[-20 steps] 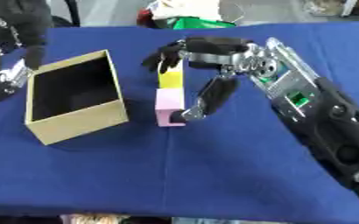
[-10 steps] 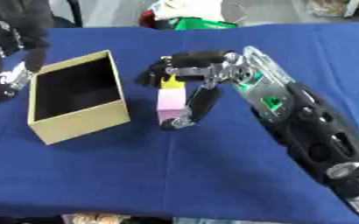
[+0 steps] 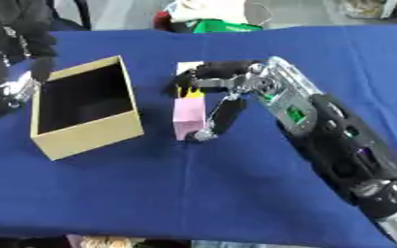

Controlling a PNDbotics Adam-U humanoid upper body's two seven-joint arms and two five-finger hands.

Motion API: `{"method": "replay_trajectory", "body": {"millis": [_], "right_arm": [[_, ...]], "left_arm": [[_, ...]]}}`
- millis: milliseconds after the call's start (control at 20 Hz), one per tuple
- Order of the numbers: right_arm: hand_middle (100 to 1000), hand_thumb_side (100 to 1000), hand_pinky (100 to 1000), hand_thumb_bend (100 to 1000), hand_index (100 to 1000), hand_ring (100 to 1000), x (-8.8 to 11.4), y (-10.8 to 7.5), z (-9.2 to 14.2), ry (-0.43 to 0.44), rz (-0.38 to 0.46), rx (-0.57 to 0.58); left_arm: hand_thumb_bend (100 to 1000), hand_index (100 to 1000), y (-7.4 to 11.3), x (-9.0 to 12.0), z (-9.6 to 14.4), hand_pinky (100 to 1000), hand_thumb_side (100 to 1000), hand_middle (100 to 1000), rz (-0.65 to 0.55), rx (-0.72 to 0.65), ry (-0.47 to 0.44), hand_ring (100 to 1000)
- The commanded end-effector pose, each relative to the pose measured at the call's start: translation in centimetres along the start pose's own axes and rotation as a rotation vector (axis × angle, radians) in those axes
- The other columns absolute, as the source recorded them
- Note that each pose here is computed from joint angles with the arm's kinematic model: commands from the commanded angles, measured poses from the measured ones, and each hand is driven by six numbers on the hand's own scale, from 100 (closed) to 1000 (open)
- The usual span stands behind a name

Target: Pick up objects on the table and place them in the box.

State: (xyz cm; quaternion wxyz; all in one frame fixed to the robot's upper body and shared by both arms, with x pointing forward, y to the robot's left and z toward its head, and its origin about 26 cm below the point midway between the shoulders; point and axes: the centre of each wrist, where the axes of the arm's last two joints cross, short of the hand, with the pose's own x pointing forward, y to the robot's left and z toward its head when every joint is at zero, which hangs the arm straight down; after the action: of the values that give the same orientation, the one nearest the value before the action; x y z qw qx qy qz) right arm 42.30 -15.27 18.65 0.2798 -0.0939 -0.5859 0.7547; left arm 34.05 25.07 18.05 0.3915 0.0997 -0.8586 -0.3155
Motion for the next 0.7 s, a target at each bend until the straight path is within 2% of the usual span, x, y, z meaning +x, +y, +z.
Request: {"method": "replay_trajectory", "body": {"millis": [50, 400, 700], "right_arm": [[904, 413, 864, 470, 981, 893, -0.7, -0.7, 0.4, 0.05, 0.02, -0.046], [939, 431, 915, 485, 986, 953, -1.5, -0.7, 0.7, 0.104, 0.027, -0.151], [934, 438, 912, 485, 984, 947, -2.2, 0.2, 0.3, 0.141, 0.022, -0.123]], "left_arm": [[374, 848, 0.5, 0.3, -0.3, 646, 625, 667, -0.012, 0.002, -0.017, 662], [367, 849, 0.5, 0.2, -0.3, 646, 631, 666, -0.009, 0.001, -0.012, 661], [364, 849, 0.4, 0.2, -0.4, 646, 632, 666, -0.006, -0.001, -0.017, 661]]}}
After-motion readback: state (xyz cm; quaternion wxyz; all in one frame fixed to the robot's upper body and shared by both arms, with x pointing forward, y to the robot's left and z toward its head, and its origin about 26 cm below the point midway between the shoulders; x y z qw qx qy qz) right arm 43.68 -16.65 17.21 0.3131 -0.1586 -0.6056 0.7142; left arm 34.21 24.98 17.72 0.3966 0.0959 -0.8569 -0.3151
